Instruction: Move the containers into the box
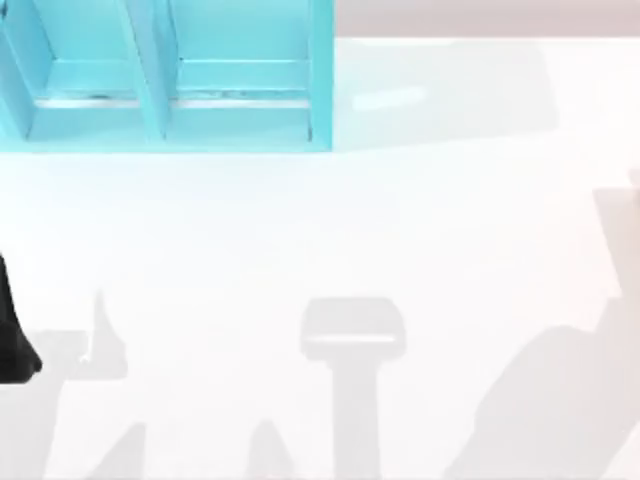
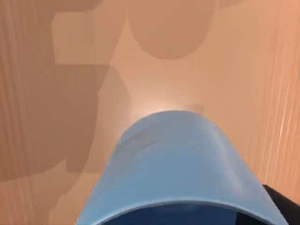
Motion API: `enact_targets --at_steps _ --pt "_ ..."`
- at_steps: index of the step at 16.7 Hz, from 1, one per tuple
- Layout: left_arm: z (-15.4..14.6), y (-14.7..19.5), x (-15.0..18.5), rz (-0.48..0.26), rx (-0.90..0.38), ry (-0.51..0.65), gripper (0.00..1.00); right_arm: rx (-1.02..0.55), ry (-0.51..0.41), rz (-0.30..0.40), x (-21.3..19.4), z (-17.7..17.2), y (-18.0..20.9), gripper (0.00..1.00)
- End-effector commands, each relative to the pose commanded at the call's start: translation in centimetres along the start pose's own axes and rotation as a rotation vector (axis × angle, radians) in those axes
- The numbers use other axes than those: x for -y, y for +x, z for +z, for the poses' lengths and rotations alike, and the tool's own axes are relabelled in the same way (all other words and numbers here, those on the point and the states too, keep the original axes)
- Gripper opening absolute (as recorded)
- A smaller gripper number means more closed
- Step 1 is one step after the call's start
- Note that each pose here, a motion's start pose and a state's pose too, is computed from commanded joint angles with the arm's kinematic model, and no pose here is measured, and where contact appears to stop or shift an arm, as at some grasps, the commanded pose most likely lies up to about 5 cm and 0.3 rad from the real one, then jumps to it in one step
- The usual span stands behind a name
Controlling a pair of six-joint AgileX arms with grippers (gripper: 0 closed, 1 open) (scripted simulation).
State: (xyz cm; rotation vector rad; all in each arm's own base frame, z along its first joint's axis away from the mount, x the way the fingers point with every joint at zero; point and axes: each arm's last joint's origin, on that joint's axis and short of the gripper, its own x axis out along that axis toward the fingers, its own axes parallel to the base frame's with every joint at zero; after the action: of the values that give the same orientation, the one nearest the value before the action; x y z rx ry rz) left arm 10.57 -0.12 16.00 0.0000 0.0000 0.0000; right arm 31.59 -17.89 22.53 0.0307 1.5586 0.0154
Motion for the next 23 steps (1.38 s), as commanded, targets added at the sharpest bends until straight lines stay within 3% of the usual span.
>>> enact_targets --at_steps 6,19,23 --pt "0.0 0.0 0.0 0.0 0.0 0.0 1.0 0.001 0.0 0.003 -0.22 -0.04 1.09 0.0" --pt "0.0 0.0 0.0 0.0 0.0 0.0 1.0 0.001 0.0 0.003 -0.22 -0.04 1.09 0.98" --pt "0.0 0.0 0.0 0.0 0.0 0.0 1.0 0.001 0.0 0.003 -0.22 -0.04 1.09 1.0"
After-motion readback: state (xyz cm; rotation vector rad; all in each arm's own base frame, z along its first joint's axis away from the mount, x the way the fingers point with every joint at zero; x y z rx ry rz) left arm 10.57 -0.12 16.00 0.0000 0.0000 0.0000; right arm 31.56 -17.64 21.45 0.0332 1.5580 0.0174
